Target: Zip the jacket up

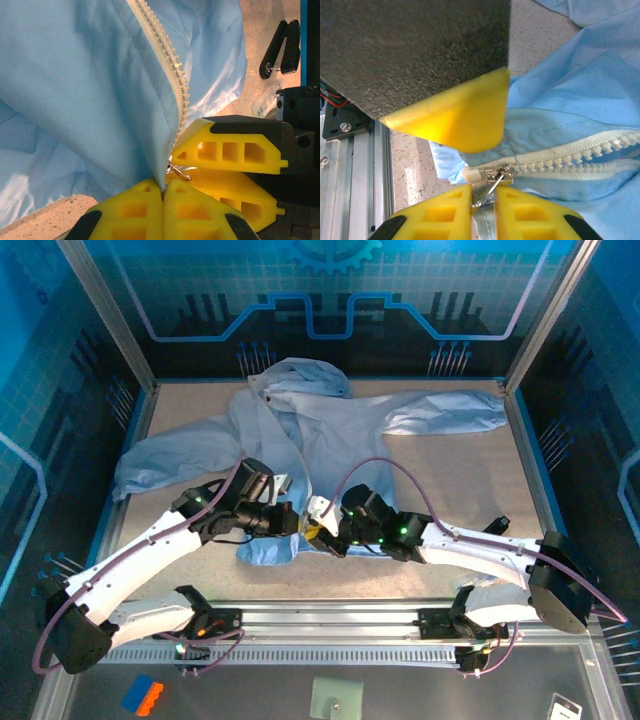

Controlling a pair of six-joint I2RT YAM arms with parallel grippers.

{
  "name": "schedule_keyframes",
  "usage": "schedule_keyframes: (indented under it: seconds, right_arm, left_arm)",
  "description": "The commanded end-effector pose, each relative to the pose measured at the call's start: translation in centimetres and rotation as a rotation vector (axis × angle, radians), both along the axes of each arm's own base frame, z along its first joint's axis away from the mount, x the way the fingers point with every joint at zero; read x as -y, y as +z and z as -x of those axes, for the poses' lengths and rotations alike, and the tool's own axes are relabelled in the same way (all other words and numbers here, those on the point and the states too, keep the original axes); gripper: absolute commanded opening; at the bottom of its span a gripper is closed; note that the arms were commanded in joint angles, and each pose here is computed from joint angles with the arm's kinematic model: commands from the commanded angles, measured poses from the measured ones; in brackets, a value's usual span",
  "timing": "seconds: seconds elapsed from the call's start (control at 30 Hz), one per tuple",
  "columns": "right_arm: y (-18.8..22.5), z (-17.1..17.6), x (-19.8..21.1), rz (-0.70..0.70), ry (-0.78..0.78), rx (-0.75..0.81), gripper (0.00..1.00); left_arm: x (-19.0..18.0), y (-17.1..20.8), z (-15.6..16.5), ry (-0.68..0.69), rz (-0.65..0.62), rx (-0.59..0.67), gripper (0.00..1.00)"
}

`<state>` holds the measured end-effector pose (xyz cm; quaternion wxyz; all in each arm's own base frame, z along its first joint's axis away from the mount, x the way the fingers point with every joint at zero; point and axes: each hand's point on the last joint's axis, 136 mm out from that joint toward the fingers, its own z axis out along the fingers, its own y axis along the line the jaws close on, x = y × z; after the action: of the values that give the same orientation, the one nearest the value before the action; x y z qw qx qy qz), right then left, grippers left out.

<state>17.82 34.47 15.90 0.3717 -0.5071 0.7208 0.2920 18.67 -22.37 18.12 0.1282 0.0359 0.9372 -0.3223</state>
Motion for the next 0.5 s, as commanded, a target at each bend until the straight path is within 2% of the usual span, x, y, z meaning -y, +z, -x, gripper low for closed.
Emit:
schedule_keyframes:
  seconds: [0.0,0.13,0.47]
  right_arm:
    - [1.5,0.1,-0.8,-0.022,0.012,0.001,0.12]
    - [1.3,-0.1,-0.9,-0.014,0.002,-0.013,0.00]
    - [0.4,-1.9,-0.3,0.035,-0.112,-0.002,0.00]
  left_arm:
    - [-0.2,-0.5,1.8,-0.063,-0.009,-0.045,0.00]
    - [-0.5,-0.9,2.4,-0.070,-0.018,-0.070,0.00]
    - [-1.5,-3.0,3.4,-0.034,-0.059,-0.141,0.00]
